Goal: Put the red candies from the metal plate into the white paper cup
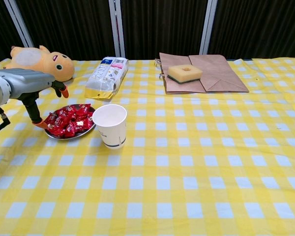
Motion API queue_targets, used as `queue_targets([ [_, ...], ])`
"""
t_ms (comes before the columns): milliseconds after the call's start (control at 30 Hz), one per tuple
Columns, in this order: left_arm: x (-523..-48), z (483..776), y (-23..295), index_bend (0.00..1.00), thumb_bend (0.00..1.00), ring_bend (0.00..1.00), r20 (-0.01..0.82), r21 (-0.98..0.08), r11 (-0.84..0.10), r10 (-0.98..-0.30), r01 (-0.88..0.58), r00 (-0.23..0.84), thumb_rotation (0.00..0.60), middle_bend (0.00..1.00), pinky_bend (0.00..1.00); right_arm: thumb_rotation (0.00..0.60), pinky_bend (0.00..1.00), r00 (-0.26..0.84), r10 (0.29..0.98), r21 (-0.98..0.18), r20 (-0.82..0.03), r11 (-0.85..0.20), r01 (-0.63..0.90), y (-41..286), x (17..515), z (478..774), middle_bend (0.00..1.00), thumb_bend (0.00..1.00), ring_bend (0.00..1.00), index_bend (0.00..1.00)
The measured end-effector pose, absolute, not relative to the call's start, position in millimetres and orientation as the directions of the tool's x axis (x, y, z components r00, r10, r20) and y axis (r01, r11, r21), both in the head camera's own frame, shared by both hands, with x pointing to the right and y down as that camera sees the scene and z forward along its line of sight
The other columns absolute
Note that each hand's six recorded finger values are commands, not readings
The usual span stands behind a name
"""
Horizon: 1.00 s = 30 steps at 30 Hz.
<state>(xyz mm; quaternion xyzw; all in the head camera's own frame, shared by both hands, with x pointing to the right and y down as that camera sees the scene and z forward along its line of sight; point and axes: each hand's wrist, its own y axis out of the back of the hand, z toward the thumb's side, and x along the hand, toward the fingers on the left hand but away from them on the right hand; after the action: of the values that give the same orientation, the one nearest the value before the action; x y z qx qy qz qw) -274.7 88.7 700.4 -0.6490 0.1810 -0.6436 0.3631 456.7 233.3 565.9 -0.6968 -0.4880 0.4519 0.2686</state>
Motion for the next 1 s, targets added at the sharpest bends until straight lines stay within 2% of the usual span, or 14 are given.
queue_targets([
  [500, -268.7, 720.9, 86.8, 0.21, 0.16, 0.90, 0.729, -0.673, -0.696, -0.682, 0.250, 0.063, 0.600, 0.18, 0.89, 0.600, 0.00, 0.114, 0.924, -0.812, -0.364, -0.376, 0.446, 232.4, 456.5, 564.8, 0.00, 0.42, 0.00, 0.00],
  [1000, -258.3, 734.2, 88.5, 0.24, 0.17, 0.90, 0.739, -0.661, -0.704, -0.670, 0.259, 0.064, 0.600, 0.21, 0.89, 0.600, 0.00, 0.113, 0.924, -0.810, -0.366, -0.375, 0.450, 232.1, 456.6, 564.8, 0.00, 0.42, 0.00, 0.00],
])
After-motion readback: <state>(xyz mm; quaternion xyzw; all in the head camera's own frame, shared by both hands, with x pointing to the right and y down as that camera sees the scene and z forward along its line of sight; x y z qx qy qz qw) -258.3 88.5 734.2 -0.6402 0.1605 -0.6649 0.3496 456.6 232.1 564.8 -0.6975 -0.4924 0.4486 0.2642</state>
